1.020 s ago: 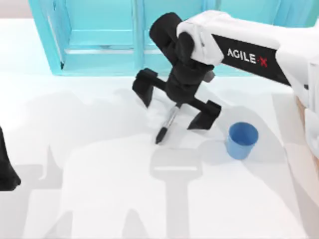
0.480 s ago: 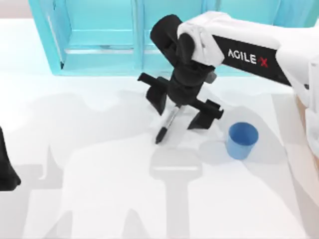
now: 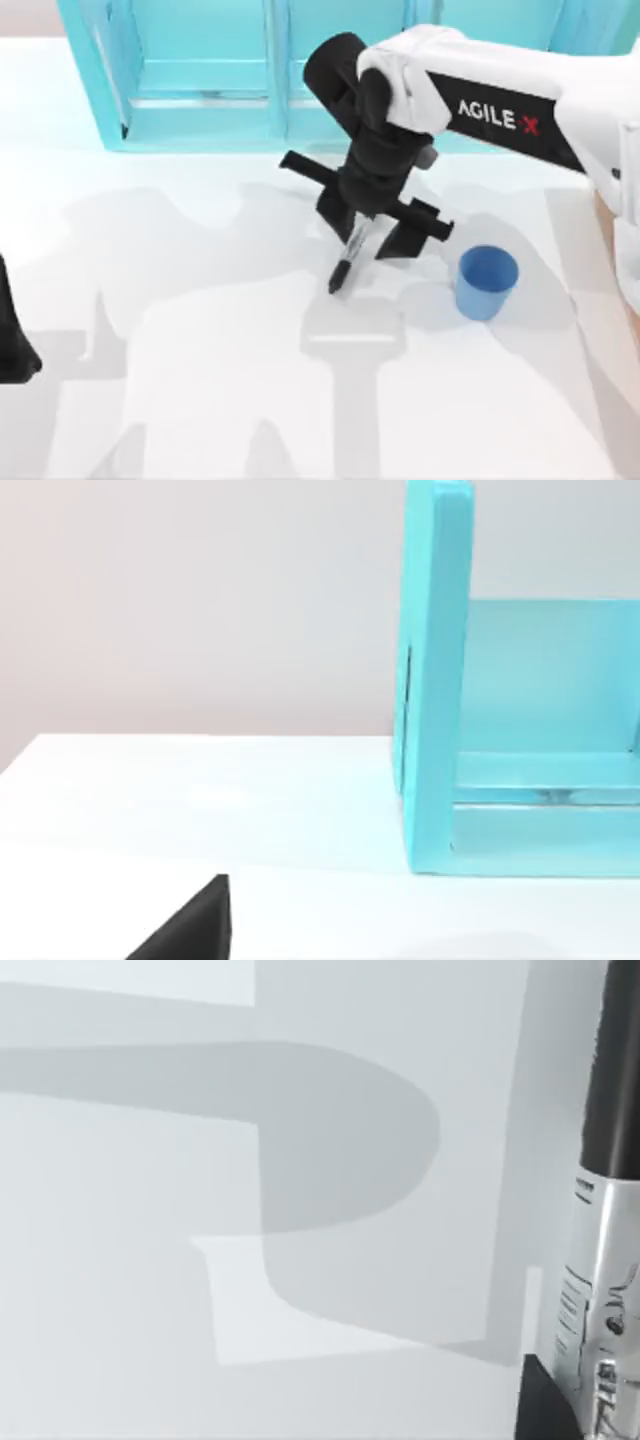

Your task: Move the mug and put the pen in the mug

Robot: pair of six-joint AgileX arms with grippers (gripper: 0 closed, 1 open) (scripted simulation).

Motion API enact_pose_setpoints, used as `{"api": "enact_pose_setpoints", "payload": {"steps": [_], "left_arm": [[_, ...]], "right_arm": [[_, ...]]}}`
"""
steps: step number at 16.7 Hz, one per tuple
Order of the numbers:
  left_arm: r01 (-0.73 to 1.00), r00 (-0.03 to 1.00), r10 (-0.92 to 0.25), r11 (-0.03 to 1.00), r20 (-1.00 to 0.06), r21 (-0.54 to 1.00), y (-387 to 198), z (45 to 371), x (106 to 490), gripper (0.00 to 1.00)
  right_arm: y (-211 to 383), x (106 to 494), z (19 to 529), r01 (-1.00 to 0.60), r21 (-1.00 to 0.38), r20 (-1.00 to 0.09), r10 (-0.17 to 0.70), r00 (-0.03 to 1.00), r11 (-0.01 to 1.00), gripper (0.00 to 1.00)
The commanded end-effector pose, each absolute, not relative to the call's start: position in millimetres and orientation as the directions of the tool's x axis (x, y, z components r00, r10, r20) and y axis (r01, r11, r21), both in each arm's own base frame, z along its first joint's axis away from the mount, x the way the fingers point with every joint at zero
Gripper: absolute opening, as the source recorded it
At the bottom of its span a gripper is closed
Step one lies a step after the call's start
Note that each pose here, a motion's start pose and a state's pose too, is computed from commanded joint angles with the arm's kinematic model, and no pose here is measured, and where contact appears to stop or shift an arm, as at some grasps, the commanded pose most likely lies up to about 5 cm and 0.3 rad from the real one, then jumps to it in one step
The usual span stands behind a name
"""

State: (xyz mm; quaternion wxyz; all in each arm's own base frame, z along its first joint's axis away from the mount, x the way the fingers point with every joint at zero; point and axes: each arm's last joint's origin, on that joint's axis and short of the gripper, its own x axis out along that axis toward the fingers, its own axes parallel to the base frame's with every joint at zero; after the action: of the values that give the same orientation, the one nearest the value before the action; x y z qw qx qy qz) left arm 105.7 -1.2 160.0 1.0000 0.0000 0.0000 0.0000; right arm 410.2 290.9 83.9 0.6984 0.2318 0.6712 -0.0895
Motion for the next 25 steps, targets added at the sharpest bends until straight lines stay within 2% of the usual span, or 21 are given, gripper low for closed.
{"api": "enact_pose_setpoints", "payload": {"steps": [3, 4, 7, 15, 21, 25], "left_arm": [[0.0, 1.0, 0.0, 1.0, 0.0, 0.0, -1, 160, 106, 1.0], [0.0, 1.0, 0.0, 1.0, 0.0, 0.0, -1, 160, 106, 1.0], [0.0, 1.0, 0.0, 1.0, 0.0, 0.0, -1, 160, 106, 1.0], [0.0, 1.0, 0.0, 1.0, 0.0, 0.0, -1, 160, 106, 1.0], [0.0, 1.0, 0.0, 1.0, 0.0, 0.0, -1, 160, 106, 1.0], [0.0, 1.0, 0.0, 1.0, 0.0, 0.0, -1, 160, 106, 1.0]], "right_arm": [[291, 410, 84, 0.436, 0.204, -0.979, 0.186, 0.083, 0.876, 0.0], [280, 405, 118, 0.416, 0.178, -0.984, 0.15, 0.098, 0.892, 0.0], [282, 395, 128, 0.415, 0.173, -0.985, 0.148, 0.093, 0.893, 0.0], [281, 312, 214, 0.415, 0.181, -0.983, 0.152, 0.102, 0.892, 0.0], [280, 307, 218, 0.42, 0.18, -0.983, 0.152, 0.1, 0.89, 0.0], [285, 306, 210, 0.348, 0.2, -0.971, 0.137, 0.197, 0.916, 0.0]]}}
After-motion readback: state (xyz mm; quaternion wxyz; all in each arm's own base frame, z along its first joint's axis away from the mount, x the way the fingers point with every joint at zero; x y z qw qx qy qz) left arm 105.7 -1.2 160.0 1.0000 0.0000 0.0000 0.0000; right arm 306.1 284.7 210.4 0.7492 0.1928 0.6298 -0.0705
